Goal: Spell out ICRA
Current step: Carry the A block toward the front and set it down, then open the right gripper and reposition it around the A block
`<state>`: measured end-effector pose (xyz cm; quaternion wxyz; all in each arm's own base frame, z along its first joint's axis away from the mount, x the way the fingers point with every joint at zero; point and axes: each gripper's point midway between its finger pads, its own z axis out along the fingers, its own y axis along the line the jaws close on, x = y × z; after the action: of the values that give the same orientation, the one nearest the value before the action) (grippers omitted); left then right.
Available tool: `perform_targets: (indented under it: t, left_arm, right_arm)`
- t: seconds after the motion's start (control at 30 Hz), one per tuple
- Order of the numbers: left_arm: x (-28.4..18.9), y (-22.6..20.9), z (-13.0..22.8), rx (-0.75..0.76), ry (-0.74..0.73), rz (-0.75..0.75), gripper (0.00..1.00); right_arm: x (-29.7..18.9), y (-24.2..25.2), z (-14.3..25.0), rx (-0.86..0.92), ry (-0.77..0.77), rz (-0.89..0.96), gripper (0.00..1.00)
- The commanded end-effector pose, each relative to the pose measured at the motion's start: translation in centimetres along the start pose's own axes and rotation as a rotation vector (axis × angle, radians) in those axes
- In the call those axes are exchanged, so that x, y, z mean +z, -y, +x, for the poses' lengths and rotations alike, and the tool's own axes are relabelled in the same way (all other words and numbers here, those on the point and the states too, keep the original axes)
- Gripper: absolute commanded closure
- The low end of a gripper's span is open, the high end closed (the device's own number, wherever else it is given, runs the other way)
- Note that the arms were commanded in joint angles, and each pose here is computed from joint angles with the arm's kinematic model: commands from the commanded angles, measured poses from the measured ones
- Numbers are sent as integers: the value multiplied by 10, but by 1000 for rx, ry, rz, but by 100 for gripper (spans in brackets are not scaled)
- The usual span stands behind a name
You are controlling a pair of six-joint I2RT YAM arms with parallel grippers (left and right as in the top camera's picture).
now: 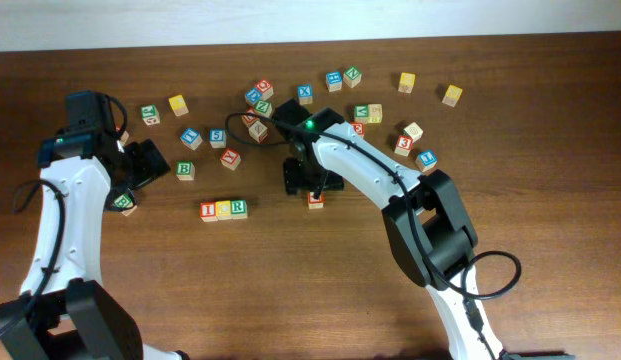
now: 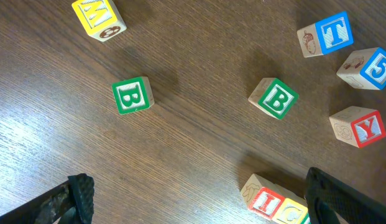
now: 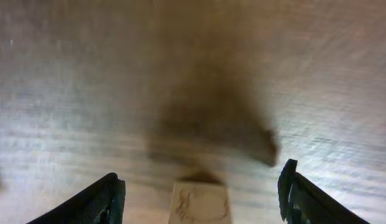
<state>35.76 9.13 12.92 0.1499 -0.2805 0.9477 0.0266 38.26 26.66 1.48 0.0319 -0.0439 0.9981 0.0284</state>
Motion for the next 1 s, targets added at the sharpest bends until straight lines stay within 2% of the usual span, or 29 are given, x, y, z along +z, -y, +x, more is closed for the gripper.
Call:
perform_targets:
  t: [0.0,0.23,0.97]
  left_arm:
    - [-2,0,-1,-9,2,7,1]
    - [-2,0,-1,-9,2,7,1]
    - [-2,0,-1,-9,2,7,1]
  right_arm:
    - [3,21,-15,23,51,70,30]
    - [3,46,-20,84,23,71,36]
    - [12,47,64,102,-322,26,35]
